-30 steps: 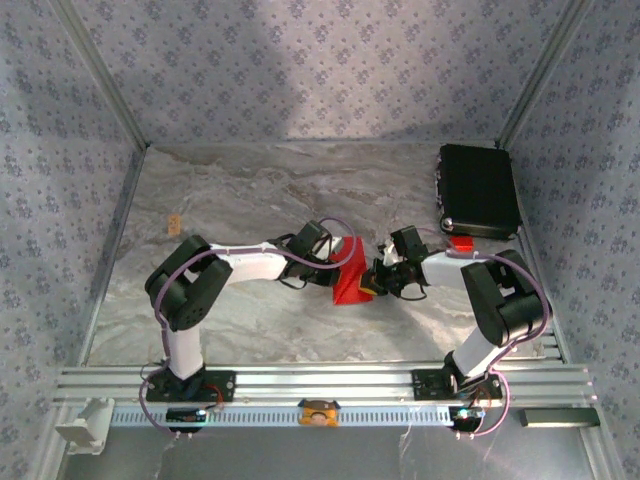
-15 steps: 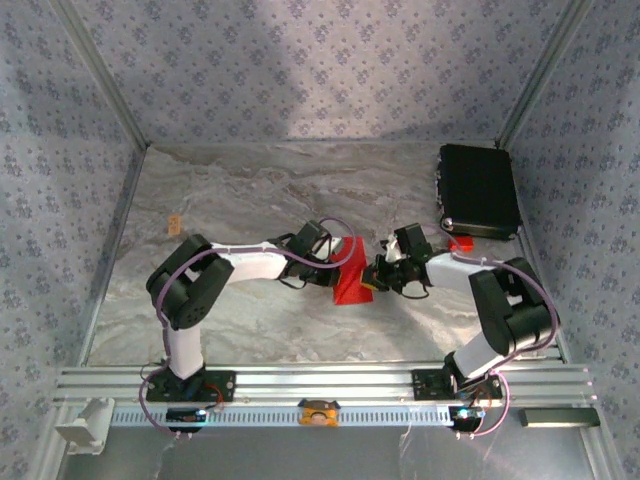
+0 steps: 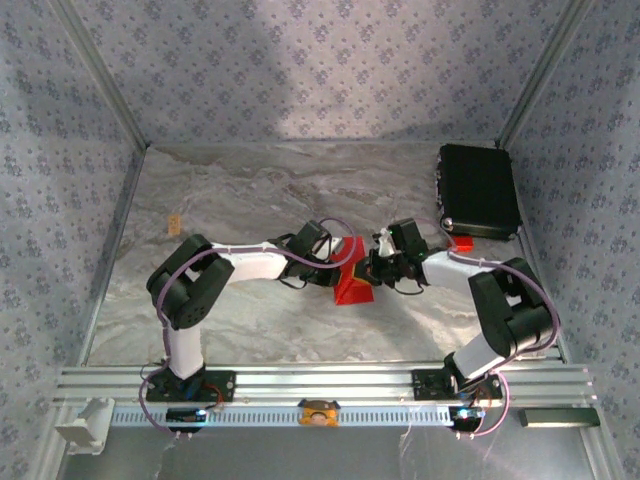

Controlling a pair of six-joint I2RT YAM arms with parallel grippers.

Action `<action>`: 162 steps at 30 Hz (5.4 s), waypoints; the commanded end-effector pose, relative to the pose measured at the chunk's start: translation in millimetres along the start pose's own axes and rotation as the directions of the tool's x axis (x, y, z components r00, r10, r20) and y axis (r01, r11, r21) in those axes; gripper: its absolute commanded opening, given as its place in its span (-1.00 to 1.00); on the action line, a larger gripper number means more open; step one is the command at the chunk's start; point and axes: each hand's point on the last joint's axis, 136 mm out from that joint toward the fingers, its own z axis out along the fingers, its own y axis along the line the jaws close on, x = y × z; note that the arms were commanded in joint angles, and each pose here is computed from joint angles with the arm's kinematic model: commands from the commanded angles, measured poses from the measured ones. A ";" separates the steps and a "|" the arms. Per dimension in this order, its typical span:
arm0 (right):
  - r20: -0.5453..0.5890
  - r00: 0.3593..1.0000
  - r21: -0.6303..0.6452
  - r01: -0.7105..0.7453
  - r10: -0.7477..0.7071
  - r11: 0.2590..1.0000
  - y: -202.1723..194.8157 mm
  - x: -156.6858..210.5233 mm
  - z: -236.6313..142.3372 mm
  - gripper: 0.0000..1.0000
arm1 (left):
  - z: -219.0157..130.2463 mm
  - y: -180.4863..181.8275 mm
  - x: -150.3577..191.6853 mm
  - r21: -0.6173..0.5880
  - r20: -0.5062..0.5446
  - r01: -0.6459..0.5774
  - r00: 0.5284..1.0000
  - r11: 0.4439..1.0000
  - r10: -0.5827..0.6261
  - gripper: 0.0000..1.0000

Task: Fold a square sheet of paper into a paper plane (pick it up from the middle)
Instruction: Fold the triangle a second time at the center of the table.

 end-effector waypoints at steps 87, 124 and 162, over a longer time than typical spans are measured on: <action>0.029 0.998 -0.009 -0.059 0.059 0.998 -14.0 -18.9 13.5 -1.00 | 14.1 -1.0 3.6 0.015 -0.061 -0.001 0.998 1.000 0.002 -0.90; 0.087 0.972 0.100 -0.226 0.218 0.969 -87.0 -31.7 0.2 -1.00 | 12.6 -1.6 4.6 0.015 -0.073 0.000 0.997 1.000 0.001 -0.89; -0.014 0.986 0.076 -0.165 0.167 0.983 -69.5 8.3 19.9 -1.00 | -3.9 -10.9 -12.9 0.022 -0.011 0.023 1.000 1.000 -0.023 -0.56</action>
